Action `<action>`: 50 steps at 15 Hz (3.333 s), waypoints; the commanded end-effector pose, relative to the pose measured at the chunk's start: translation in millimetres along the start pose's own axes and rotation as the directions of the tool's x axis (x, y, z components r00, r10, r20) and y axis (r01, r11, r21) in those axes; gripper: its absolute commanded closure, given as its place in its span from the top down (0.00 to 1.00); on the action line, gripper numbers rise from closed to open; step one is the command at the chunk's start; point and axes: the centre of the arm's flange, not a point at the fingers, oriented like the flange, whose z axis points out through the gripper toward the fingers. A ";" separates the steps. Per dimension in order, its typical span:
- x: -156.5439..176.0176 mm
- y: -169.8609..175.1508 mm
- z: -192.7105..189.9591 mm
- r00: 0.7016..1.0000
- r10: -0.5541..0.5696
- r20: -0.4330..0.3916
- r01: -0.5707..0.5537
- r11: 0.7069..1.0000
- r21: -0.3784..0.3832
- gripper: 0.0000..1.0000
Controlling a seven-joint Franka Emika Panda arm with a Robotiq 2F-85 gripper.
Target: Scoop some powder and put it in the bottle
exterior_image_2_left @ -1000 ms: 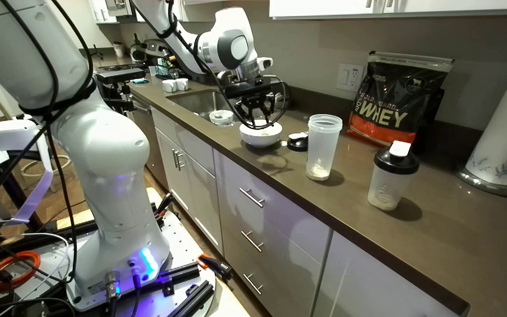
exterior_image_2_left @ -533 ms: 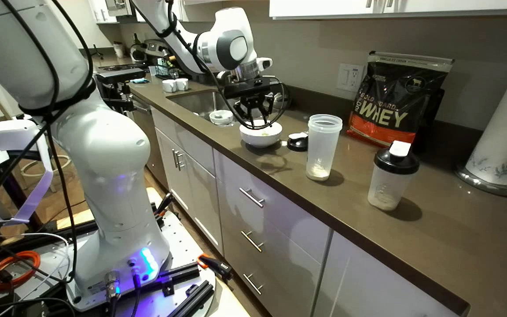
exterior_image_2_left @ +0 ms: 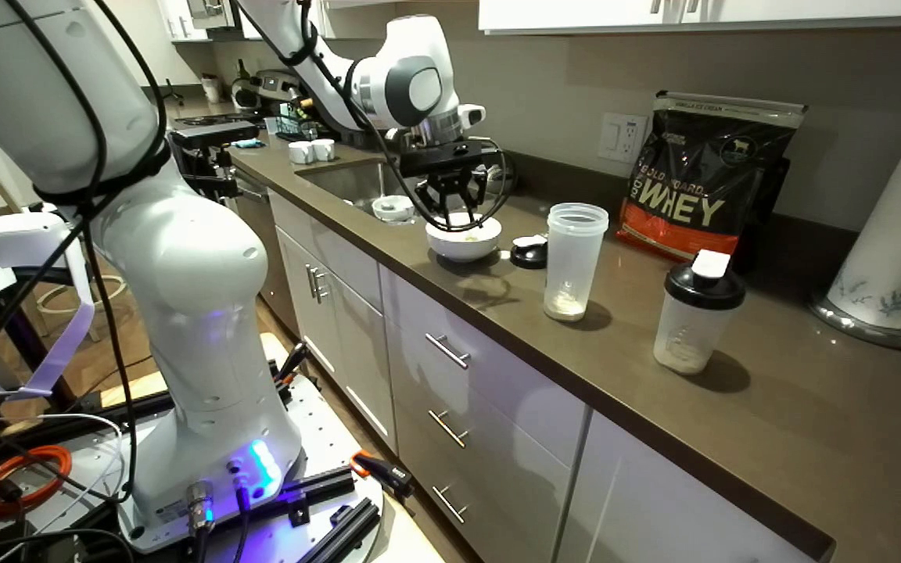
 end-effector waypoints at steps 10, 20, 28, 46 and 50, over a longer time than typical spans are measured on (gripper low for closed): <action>-3.2 4.7 7.7 0.999 -0.029 -0.032 0.030 0.998 0.047 0.02; -2.2 2.9 6.4 0.999 -0.031 -0.037 0.033 0.998 0.056 0.34; -0.3 -3.0 14.7 0.999 -0.032 -0.041 0.034 0.997 0.064 0.24; 0.6 7.0 13.9 0.998 -0.021 -0.052 0.023 0.999 0.041 0.02; 1.4 8.9 10.6 0.998 -0.025 -0.052 0.026 0.999 0.029 0.03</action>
